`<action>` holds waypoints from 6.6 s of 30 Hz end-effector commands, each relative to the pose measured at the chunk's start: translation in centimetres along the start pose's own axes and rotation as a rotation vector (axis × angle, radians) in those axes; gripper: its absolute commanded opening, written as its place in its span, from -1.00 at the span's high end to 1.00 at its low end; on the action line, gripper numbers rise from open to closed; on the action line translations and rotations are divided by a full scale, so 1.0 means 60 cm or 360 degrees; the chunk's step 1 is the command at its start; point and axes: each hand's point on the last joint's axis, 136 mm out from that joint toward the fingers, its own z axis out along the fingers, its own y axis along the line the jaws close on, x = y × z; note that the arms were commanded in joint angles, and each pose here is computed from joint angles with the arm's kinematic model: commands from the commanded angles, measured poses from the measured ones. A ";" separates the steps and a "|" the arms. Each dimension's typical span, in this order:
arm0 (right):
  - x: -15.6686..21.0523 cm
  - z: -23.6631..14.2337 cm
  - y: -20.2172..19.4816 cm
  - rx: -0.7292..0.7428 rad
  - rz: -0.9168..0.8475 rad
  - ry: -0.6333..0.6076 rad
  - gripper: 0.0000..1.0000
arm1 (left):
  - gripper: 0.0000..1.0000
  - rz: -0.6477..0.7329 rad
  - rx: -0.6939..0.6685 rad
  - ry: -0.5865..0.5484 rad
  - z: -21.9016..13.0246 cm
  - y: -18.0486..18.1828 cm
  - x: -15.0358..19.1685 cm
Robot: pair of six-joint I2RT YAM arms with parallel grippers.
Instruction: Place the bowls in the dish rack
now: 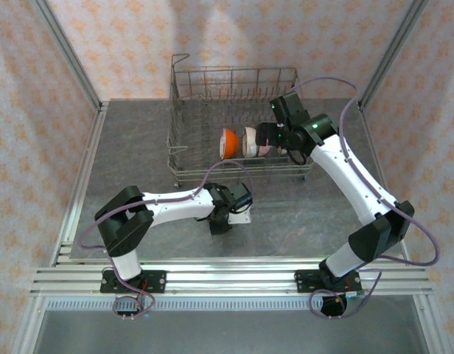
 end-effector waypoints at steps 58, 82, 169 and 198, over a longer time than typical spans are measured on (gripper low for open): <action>-0.101 -0.149 -0.006 -0.0486 0.0346 -0.0319 -0.96 | 1.00 -0.0258 -0.0085 -0.1574 -0.481 0.125 -0.197; -0.108 -0.115 0.100 -0.0962 0.0399 -0.0012 -0.99 | 1.00 -0.0500 -0.0014 -0.1976 -0.513 0.275 -0.229; -0.132 0.151 0.281 -0.0164 -0.0282 -0.0225 0.05 | -0.07 -0.2199 -0.0610 -0.1752 -0.415 0.476 0.216; -0.051 0.245 0.305 0.0192 -0.0609 -0.0212 0.06 | 0.00 -0.2387 -0.0550 -0.1482 -0.295 0.443 0.282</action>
